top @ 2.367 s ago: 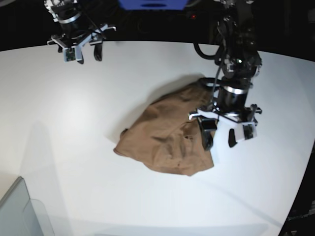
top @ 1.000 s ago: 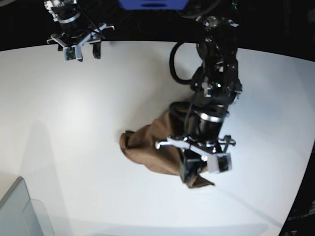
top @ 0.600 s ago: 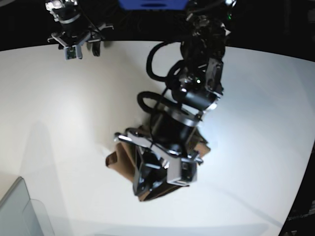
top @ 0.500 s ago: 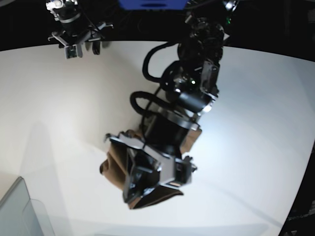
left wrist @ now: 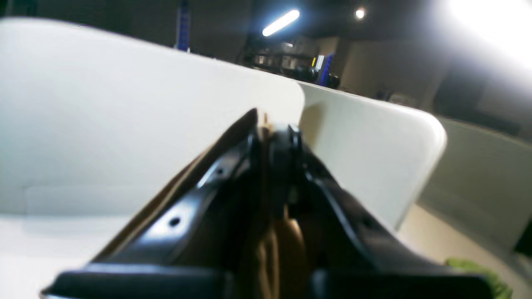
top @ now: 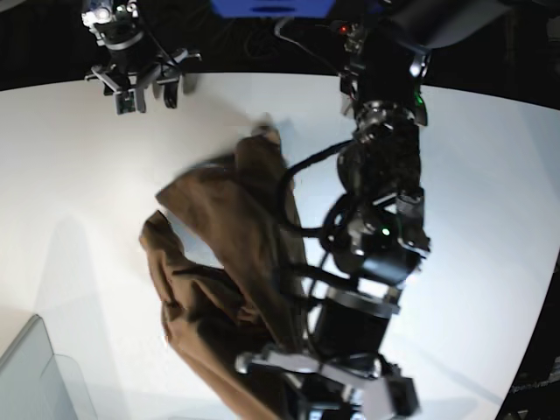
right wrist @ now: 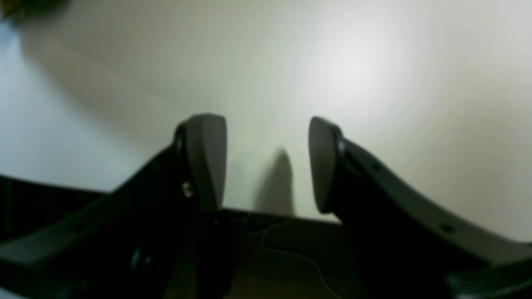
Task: Layout the t-shirt on the table in an organized manner, then fold the t-shirt properly
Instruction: 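Lift the shirt with the left gripper and swing it across the table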
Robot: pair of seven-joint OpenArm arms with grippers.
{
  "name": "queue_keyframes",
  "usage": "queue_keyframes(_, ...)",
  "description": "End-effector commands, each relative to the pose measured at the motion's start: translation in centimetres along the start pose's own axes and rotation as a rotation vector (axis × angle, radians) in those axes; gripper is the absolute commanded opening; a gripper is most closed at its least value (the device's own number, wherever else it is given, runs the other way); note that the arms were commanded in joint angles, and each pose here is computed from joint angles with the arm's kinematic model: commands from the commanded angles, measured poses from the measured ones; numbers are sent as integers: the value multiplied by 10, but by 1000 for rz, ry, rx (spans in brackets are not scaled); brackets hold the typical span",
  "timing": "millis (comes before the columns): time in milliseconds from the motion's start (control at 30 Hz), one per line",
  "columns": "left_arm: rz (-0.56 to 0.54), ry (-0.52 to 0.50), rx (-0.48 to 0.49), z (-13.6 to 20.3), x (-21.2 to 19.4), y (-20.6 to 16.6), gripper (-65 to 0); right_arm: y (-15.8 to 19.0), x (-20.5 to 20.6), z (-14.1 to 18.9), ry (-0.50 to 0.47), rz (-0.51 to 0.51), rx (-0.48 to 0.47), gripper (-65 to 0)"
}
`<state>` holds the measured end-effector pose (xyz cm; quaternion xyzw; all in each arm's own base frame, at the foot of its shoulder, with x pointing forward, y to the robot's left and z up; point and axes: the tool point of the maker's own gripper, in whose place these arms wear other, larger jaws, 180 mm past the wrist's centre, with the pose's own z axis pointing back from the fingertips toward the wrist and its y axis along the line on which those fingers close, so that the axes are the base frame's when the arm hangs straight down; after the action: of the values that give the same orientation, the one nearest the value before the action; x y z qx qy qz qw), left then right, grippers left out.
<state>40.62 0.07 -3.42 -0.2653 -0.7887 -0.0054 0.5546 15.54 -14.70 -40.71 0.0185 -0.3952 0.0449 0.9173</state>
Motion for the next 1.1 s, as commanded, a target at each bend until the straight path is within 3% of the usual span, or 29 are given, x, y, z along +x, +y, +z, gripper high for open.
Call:
queue_keyframes(0,22,-56,44,-3,16,17,-647,3,6,3,-26,-10,1,-326)
queue_keyframes(100,125,47,218,13,-27,94,-647,7,11,0,-39,-26,3,-326)
queue_keyframes(200,202,192,381,51,-84,169,-647,11,15,-2,-50,-48,4,-326)
queue_keyframes(400,329,402,609,146,-159,262,-647,13,21,-5,-67,-57,6,-326)
queue_keyframes(600,328,510,698,209,-183,283,-647,13,24,-6,-73,-57,6,-326)
queue_keyframes(1067,319,510,901,299,-169,324,-647,81,68,-21,-177,-21,194,-321)
